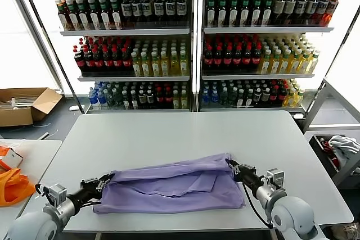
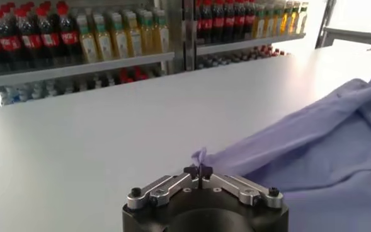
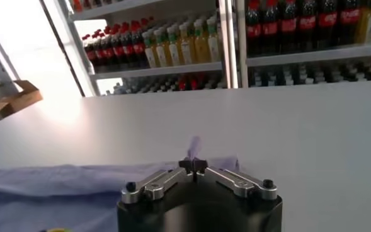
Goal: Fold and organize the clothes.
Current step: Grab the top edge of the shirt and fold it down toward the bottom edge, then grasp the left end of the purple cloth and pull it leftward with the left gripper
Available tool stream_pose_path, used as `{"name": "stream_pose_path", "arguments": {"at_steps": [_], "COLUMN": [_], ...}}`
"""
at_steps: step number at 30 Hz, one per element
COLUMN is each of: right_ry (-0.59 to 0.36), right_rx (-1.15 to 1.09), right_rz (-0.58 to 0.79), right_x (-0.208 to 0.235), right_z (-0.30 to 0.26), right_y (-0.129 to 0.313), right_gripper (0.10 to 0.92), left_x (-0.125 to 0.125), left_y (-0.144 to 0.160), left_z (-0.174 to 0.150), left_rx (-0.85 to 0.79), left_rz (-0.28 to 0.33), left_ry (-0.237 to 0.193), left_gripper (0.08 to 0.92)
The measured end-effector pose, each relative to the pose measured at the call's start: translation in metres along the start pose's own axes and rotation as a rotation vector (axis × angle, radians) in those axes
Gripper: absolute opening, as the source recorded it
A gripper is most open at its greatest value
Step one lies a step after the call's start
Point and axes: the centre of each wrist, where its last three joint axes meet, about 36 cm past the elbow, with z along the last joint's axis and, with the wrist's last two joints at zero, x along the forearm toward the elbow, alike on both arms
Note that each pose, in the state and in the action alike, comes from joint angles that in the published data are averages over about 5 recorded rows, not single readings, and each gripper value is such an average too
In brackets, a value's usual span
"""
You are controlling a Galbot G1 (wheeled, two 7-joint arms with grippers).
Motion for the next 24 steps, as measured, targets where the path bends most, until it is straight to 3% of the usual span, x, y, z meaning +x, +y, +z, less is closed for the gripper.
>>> {"name": "stream_pose_path", "arguments": {"at_steps": [9, 18, 24], "right_ry": [-0.033, -0.207, -0.318], "right_rx": [0.035, 0.073, 0.1], "right_rz": [0.011, 0.041, 0.075], "right_x": [0.025, 0.042, 0.053], "right_z": [0.009, 0.023, 0.037], "right_y": [0.004, -0.005, -0.014], "right_gripper": [0.335, 0.595, 0.763], "left_x": [0.019, 0.036, 0.034], "left_y": [-0.012, -0.029, -0.056], "left_z": [0.0, -0.011, -0.005], "left_rx": [-0.011, 0.006, 0.053], "left_rz": [-0.033, -0.101, -0.179], "left_ry": [0.002, -0.073, -0.121], "left_gripper": [0.323, 0.583, 0.753]}}
